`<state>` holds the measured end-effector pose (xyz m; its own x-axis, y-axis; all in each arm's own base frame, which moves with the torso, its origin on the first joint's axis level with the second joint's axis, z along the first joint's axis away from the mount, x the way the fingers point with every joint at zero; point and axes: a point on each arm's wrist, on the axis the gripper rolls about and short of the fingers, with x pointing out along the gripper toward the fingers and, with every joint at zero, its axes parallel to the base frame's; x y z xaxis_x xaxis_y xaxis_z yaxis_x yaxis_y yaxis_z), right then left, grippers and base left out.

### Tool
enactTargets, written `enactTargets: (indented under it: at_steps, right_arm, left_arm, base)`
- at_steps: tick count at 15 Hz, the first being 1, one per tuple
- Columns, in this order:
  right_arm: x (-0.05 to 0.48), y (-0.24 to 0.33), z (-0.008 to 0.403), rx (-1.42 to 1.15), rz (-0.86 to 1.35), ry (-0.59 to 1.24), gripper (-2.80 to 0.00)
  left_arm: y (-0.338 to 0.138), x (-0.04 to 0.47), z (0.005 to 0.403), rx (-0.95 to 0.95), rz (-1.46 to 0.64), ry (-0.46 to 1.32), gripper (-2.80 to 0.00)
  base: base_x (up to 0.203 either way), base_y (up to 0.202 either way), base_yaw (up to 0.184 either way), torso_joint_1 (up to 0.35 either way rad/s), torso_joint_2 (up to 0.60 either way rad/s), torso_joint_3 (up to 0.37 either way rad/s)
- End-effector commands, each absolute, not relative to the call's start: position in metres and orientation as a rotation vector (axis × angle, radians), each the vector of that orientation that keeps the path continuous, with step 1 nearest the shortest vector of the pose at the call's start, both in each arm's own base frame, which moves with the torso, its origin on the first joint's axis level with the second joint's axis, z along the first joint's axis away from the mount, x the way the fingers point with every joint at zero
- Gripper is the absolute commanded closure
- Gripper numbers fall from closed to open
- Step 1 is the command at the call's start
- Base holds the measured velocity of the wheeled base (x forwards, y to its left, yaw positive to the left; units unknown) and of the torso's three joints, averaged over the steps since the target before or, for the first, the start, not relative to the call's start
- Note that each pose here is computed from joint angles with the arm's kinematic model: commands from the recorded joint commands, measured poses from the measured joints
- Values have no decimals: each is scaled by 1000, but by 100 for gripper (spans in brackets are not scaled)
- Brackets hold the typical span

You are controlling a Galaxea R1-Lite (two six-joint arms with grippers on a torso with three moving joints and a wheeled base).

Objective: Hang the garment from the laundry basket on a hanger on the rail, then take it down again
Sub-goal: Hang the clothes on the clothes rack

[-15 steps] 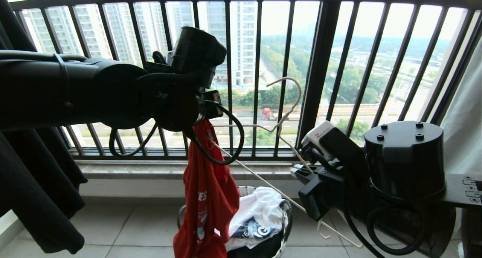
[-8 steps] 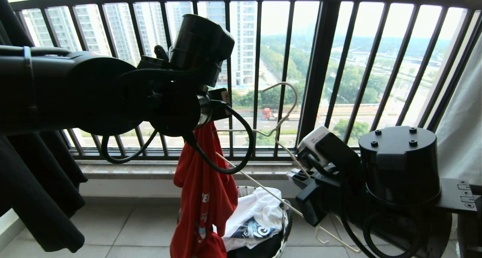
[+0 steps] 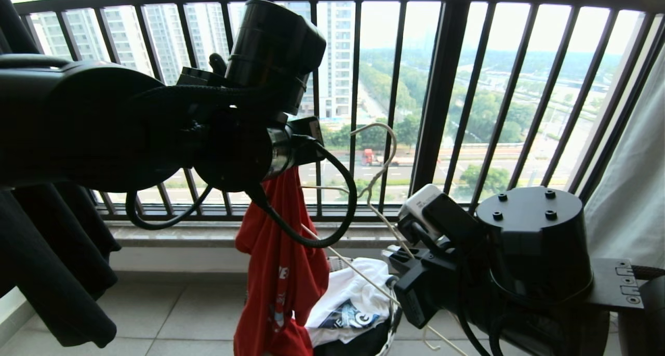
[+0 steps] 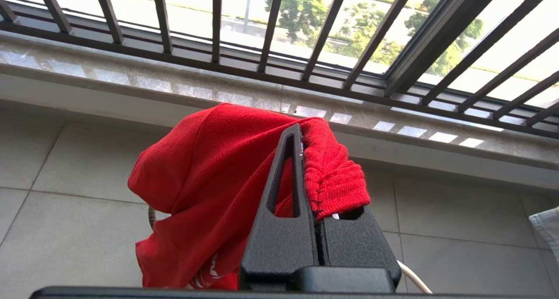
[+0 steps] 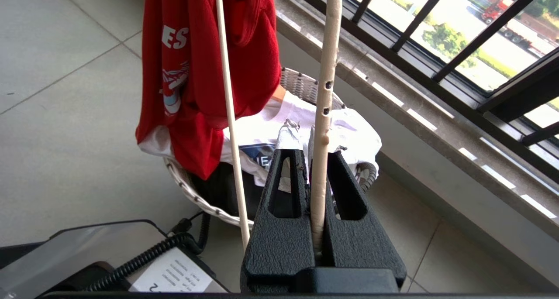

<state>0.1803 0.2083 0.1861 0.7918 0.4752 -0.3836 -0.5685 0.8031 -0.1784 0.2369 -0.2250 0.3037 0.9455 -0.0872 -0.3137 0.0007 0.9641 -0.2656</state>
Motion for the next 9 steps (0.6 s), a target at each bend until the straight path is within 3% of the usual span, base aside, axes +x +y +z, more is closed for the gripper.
enactTargets:
  at_steps: [1, 9]
  right_arm:
    - [180, 213, 182, -268, 610, 354, 0]
    - [175, 212, 189, -239, 638, 340, 0]
  left_arm:
    - [-219, 226, 315, -292, -60, 305, 0]
    - [-207, 248, 289, -128, 28, 355, 0]
  base:
    - [0, 0, 0, 0, 0, 0]
    - [0, 0, 0, 0, 0, 0]
